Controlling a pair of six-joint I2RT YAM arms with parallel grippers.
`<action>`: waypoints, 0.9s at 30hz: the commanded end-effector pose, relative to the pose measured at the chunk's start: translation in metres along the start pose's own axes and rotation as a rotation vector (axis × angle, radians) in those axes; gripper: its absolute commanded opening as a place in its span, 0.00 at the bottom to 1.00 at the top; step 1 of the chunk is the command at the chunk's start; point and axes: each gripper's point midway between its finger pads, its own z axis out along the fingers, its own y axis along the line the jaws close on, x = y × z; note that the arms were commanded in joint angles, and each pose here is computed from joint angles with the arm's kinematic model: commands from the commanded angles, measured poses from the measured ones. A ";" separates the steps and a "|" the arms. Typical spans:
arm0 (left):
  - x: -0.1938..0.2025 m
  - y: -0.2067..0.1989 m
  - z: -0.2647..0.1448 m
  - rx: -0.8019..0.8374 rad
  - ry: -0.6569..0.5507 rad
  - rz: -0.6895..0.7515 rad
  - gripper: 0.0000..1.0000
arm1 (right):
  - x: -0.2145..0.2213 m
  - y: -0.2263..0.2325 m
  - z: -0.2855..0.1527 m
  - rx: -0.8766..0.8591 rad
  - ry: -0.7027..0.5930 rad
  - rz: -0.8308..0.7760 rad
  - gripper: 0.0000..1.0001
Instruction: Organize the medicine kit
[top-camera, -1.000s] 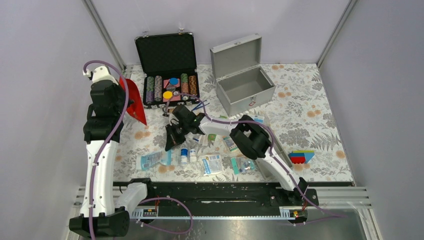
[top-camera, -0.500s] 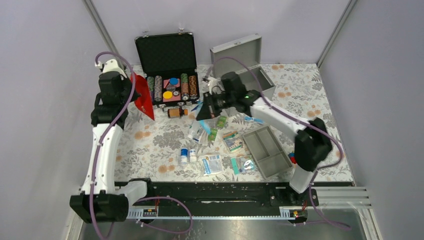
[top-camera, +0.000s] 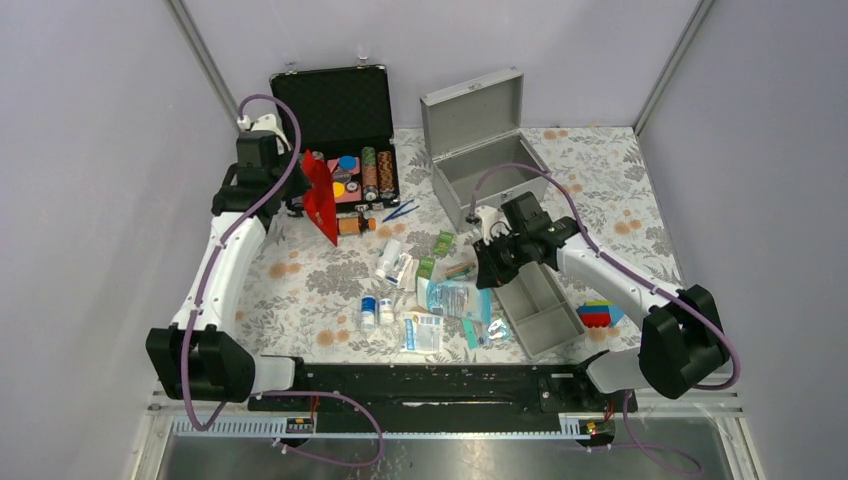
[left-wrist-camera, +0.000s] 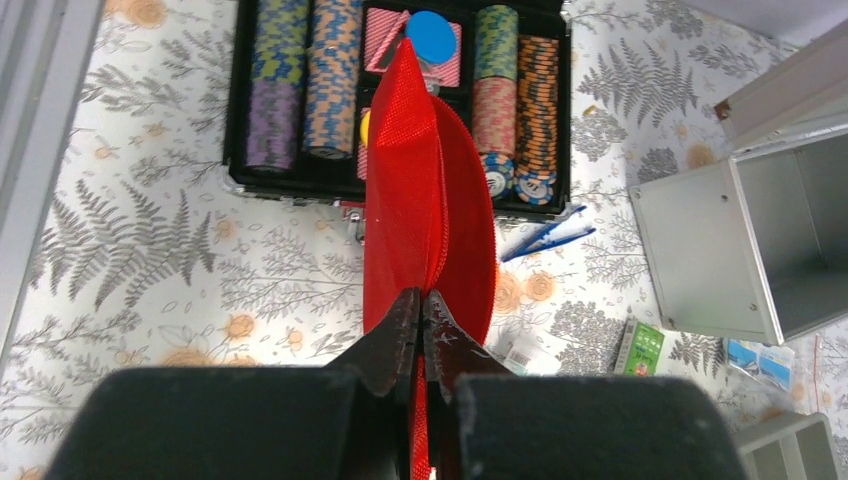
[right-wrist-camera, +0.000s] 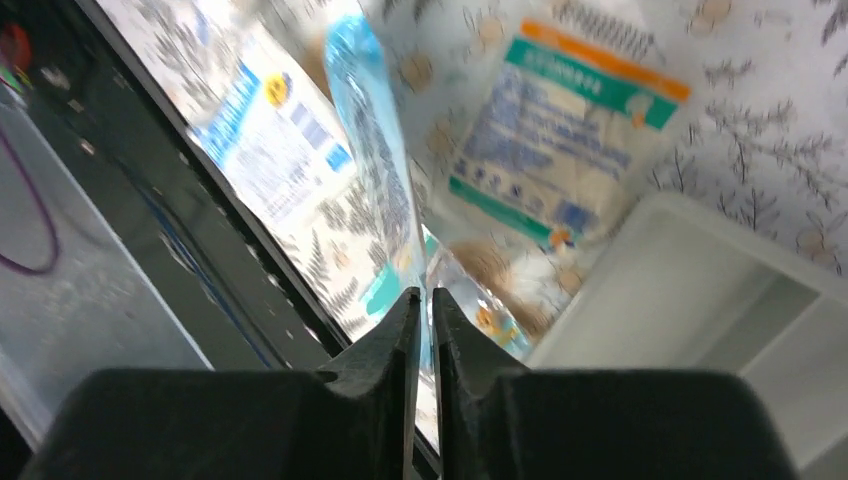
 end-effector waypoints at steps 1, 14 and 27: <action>-0.032 -0.031 -0.005 0.094 -0.090 0.007 0.00 | 0.043 -0.022 -0.014 0.079 0.157 -0.179 0.26; -0.011 -0.035 -0.013 0.143 -0.019 0.138 0.00 | -0.007 -0.012 0.001 -0.155 0.247 -0.379 0.64; 0.020 -0.012 -0.026 0.054 0.026 0.048 0.00 | -0.008 0.013 0.076 -0.310 0.362 -0.533 0.80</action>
